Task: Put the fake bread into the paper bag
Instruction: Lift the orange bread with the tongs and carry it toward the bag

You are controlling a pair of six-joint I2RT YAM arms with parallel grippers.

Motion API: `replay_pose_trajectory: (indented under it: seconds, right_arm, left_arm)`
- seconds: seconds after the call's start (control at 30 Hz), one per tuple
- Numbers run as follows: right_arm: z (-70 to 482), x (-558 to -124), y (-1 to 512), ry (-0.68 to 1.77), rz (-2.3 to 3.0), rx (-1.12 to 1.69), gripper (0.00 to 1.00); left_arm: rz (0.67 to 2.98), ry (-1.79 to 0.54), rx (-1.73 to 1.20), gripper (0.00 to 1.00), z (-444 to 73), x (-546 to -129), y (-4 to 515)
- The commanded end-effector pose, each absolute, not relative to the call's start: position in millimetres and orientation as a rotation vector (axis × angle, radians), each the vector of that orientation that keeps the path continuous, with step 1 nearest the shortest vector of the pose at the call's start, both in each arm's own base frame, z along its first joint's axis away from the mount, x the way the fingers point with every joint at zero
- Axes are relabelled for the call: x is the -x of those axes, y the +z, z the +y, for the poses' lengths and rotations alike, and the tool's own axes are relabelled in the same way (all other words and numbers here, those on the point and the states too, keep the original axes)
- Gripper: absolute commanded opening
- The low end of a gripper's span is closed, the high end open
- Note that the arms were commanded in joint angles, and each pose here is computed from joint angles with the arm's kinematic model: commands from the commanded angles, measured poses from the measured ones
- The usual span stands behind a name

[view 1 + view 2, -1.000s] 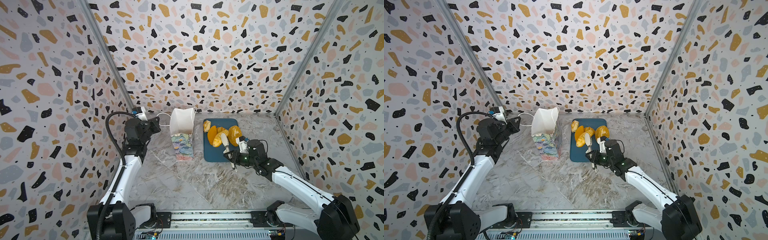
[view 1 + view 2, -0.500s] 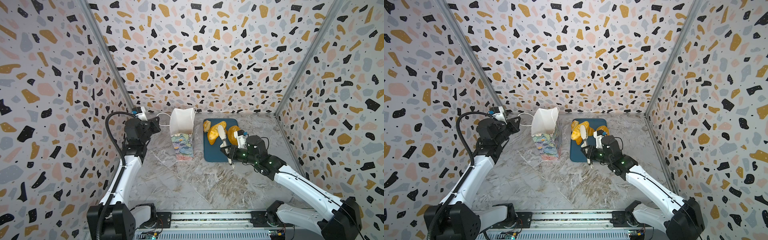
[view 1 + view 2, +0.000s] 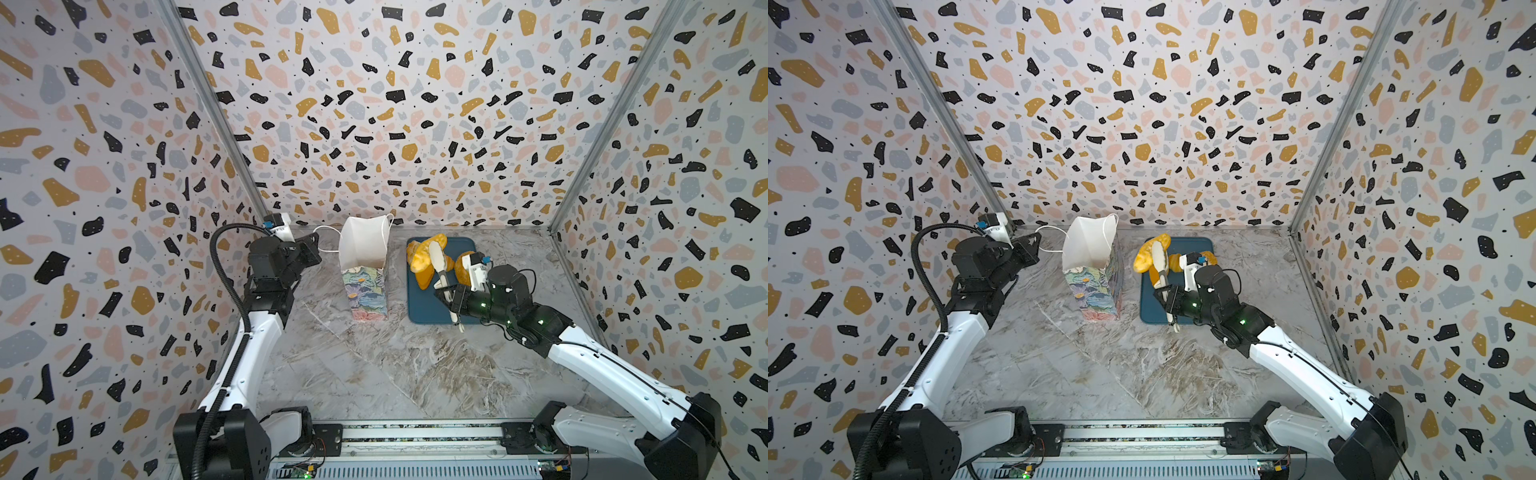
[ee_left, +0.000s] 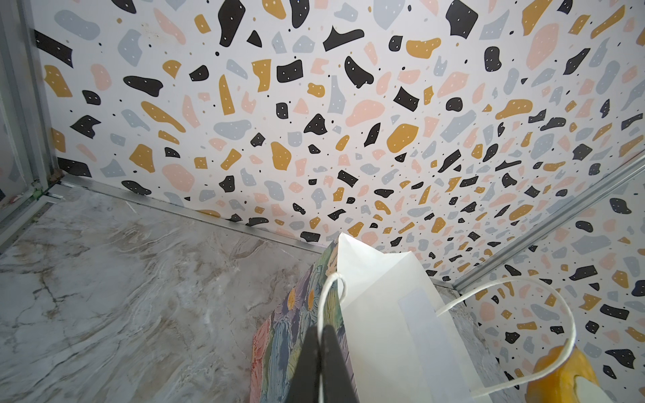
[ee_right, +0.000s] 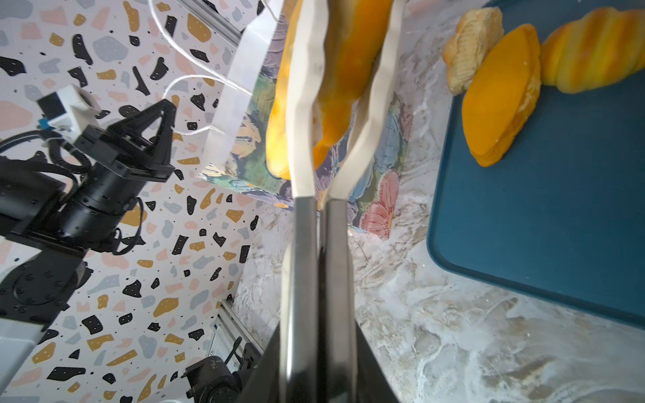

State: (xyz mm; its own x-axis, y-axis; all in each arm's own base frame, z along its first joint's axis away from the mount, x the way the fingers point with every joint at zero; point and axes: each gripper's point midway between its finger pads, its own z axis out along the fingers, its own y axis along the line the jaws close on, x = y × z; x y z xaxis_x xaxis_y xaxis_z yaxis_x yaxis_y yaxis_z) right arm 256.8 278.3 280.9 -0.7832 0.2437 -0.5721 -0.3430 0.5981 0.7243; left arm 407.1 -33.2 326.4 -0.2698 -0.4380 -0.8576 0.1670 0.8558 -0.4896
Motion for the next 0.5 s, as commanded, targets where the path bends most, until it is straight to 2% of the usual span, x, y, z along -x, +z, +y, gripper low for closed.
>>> replay_pose_trajectory:
  seconds: [0.0, 0.47]
  right_arm:
    - [283, -260, 318, 1.175, 2.071, 0.113, 0.21]
    - [311, -273, 362, 1.124, 2.004, 0.219, 0.21]
  left_arm:
    - [1.709, -0.609, 0.185, 0.00, -37, -404, 339]
    - [1.708, -0.614, 0.188, 0.00, -37, -404, 339]
